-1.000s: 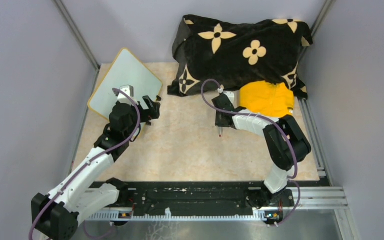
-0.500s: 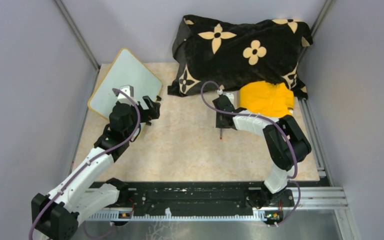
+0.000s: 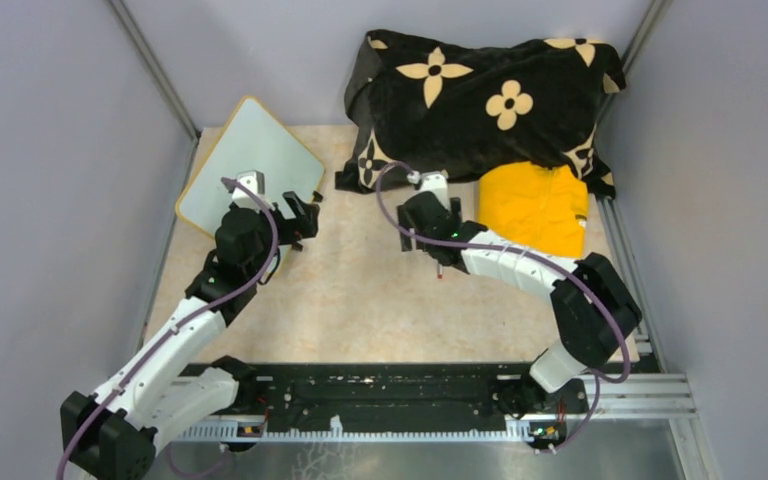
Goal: Write a sentence on the whiteboard
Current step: Move the whiteboard to the center of the board.
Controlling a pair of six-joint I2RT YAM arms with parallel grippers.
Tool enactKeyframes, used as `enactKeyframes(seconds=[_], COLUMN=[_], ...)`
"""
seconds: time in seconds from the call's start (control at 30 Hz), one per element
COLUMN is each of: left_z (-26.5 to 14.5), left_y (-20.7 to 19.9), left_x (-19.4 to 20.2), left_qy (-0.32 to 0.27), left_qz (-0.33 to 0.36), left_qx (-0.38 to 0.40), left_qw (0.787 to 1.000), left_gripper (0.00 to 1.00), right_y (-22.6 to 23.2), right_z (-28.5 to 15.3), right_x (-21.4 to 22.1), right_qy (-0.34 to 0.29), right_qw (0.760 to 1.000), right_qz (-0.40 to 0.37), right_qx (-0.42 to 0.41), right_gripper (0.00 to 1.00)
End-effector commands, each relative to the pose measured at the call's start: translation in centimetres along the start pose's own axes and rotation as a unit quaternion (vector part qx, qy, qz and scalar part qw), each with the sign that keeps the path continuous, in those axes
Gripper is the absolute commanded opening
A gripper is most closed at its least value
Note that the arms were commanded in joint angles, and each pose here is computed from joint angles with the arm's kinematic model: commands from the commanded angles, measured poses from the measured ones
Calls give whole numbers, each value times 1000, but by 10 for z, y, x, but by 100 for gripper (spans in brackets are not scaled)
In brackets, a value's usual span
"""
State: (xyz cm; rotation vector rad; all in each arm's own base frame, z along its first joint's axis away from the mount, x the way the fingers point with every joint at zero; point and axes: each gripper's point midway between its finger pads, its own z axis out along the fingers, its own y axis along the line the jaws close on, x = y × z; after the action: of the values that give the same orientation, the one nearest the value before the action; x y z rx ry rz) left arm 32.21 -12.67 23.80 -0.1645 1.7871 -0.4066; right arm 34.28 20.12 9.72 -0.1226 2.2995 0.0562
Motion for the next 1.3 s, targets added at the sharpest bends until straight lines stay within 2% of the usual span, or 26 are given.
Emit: enactKeyframes(seconds=[0.0,0.03,0.1,0.17,0.27,0.33,0.4,0.47,0.6,0.67,0.87,1.03,1.27], left_z=[-10,-12,-17,-23,-35,-42,-48,-52,-58,-60,-66,-71,-73], left_y=[-8,-7,-4,-3,0,3,9,16,16,13,7,6,5], left_x=[-32,-36,-44,-55,-73,-80,-82,-85,-85,-83,-84,-87,-88], left_qy=[-43,-50,-64,-77,-97,-108,-121,-139,-156,-159,-163,-174,-176], left_qz=[-10,-12,-17,-25,-37,-38,-32,-17,-7,-7,-6,-9,-9], left_qx=[11,9,0,-8,-22,-27,-36,-44,-33,-19,4,10,12], left_qw=[999,999,998,997,994,993,992,989,987,987,987,985,984], left_gripper=[99,99,99,99,99,99,99,99,99,99,99,99,99], right_y=[29,33,46,63,99,123,145,170,209,227,272,297,321], right_z=[-45,-51,-58,-64,-71,-65,-54,-47,-41,-33,-8,4,21], right_x=[-72,-82,-92,-102,-106,-101,-97,-98,-89,-82,-47,-32,-20], right_qy=[-152,-179,-206,-244,-283,-273,-236,-194,-195,-176,-134,-131,-114], right_qw=[986,982,978,968,942,934,937,938,915,907,874,851,839], right_qz=[-35,-23,6,35,29,5,-6,-49,-110,-127,-178,-213,-229], right_qx=[53,59,20,-45,-179,-233,-257,-283,-335,-362,-433,-463,-480], right_gripper=[92,97,99,99,99,99,99,99,99,98,81,68,66])
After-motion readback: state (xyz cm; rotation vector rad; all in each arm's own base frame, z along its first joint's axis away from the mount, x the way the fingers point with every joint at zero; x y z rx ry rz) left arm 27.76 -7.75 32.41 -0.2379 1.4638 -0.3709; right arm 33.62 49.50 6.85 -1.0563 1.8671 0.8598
